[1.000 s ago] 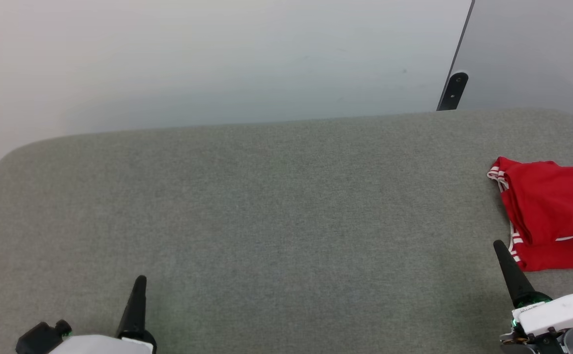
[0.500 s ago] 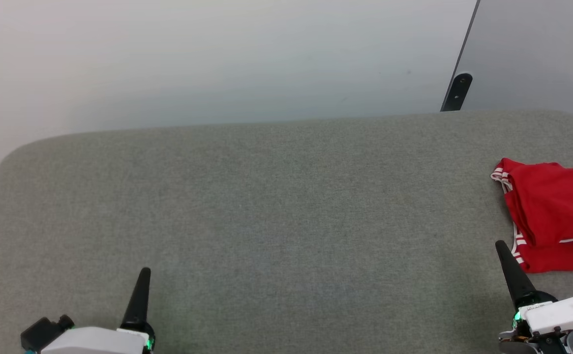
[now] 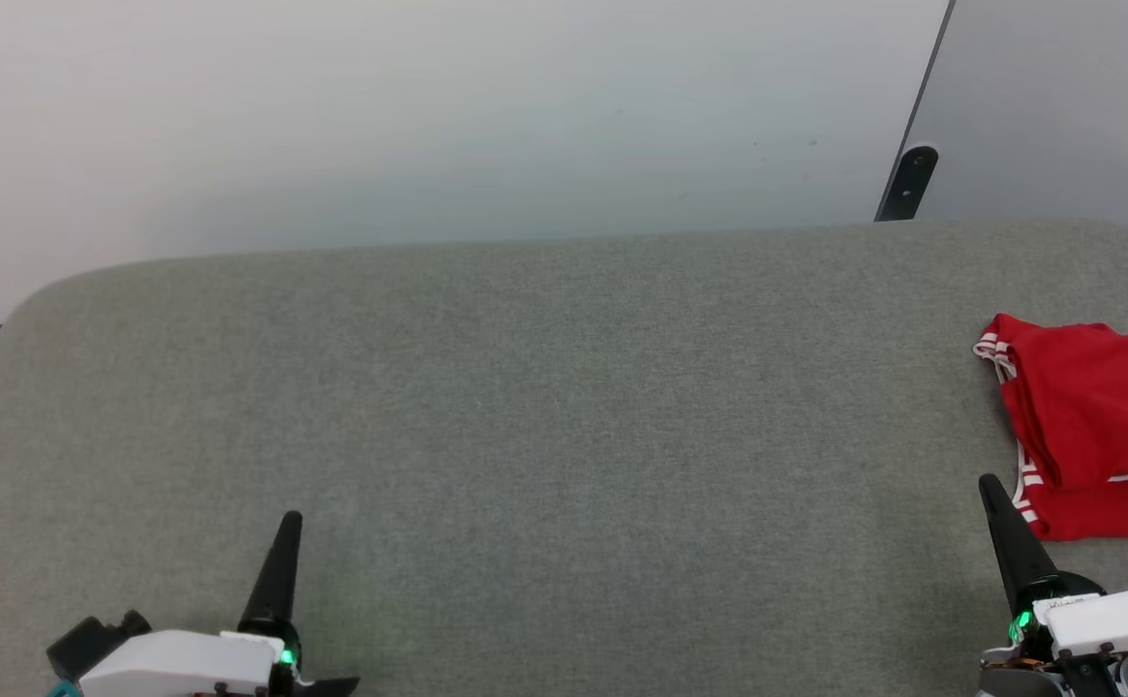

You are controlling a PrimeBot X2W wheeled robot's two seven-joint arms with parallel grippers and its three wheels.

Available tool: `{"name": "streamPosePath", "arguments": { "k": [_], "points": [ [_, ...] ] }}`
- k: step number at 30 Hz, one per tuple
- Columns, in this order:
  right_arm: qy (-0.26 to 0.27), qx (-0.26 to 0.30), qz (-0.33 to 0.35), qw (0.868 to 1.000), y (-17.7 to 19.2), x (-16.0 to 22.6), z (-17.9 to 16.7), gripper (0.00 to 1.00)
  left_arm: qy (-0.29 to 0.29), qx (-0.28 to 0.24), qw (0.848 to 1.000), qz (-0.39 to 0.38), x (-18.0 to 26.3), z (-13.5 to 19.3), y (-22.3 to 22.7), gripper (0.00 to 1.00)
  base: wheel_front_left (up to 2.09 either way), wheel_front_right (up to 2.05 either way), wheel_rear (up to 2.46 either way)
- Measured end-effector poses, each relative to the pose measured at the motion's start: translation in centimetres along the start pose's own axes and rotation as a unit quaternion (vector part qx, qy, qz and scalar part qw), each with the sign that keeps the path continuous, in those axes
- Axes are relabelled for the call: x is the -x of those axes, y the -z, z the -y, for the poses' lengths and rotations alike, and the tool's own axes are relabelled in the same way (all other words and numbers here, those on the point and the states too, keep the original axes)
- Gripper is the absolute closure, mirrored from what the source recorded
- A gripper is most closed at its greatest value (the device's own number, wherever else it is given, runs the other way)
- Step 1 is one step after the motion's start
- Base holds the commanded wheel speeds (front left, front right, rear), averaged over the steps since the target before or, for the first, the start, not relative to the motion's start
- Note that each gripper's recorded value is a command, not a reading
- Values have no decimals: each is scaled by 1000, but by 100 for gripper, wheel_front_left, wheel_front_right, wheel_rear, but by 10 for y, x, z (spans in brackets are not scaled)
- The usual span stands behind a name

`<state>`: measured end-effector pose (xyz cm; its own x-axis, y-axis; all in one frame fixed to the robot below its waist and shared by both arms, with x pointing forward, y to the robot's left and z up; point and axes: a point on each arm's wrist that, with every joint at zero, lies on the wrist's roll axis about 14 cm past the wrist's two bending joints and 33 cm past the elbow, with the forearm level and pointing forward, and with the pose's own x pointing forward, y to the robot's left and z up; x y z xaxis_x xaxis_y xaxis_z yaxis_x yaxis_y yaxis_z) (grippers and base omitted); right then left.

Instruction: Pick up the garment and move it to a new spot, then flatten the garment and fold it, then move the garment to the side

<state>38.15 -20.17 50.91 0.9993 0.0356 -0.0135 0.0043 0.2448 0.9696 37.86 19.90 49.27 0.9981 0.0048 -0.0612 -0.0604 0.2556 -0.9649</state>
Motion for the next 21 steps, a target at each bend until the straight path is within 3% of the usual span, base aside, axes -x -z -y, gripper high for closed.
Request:
{"name": "streamPosePath", "arguments": {
  "k": [21],
  "points": [
    [-1, -77, 11, 997, 1, -4, 2, 100, 14, 81, 997, 0, -6, 7, -2, 100, 0, 0, 0]
  ]
}}
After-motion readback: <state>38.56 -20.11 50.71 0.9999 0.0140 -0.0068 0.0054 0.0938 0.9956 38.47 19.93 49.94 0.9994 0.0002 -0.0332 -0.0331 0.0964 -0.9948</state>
